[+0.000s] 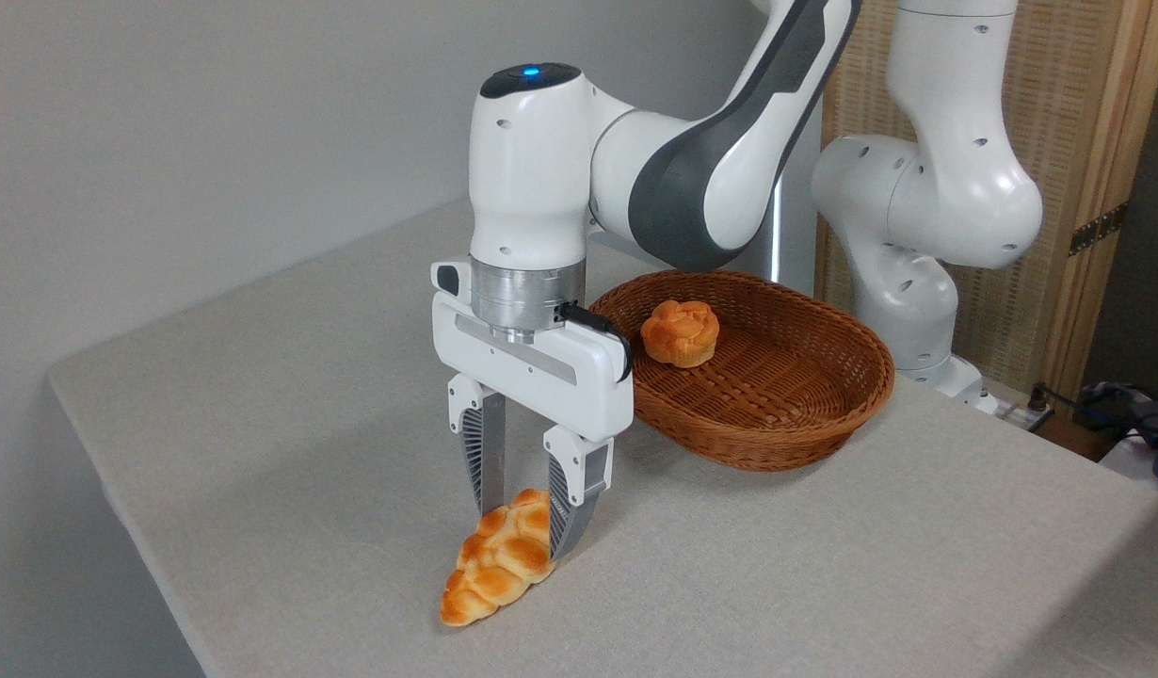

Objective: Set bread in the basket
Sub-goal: 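Close the gripper on the end of the braided bread roll, then lift the bread roll and carry it over the wicker basket, then lower the bread roll into the basket beside the orange bun and release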

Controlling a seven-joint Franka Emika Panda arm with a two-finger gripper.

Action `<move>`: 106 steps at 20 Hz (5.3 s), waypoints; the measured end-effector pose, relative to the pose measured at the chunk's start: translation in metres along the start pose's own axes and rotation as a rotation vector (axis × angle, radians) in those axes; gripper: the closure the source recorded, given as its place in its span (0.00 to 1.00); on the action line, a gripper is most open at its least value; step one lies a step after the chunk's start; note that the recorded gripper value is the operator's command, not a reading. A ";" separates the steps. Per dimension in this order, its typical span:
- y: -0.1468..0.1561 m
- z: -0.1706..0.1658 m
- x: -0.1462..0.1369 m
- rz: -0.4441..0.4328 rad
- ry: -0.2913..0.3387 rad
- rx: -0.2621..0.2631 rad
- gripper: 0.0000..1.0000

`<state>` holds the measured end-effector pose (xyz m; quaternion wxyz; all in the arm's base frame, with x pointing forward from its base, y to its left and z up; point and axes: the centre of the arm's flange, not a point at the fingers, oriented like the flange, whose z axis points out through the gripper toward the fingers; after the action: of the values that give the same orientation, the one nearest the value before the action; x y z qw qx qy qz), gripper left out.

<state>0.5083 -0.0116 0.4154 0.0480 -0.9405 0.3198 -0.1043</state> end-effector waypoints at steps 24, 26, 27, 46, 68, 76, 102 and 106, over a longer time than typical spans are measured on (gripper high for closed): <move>0.008 0.012 0.005 0.036 0.011 0.002 0.65; 0.008 0.012 0.005 0.036 0.011 0.002 0.65; 0.008 0.012 0.005 0.037 0.011 0.001 0.67; -0.014 -0.136 0.023 0.006 -0.021 -0.162 0.67; 0.083 -0.139 -0.096 0.214 -0.115 -0.307 0.66; 0.102 -0.138 -0.136 0.258 -0.092 -0.329 0.62; 0.114 -0.126 -0.141 0.281 -0.118 -0.351 0.00; 0.108 -0.130 -0.141 0.281 -0.120 -0.334 0.00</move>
<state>0.3058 -0.0142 0.5015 -0.0755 -0.8861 0.4572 0.0142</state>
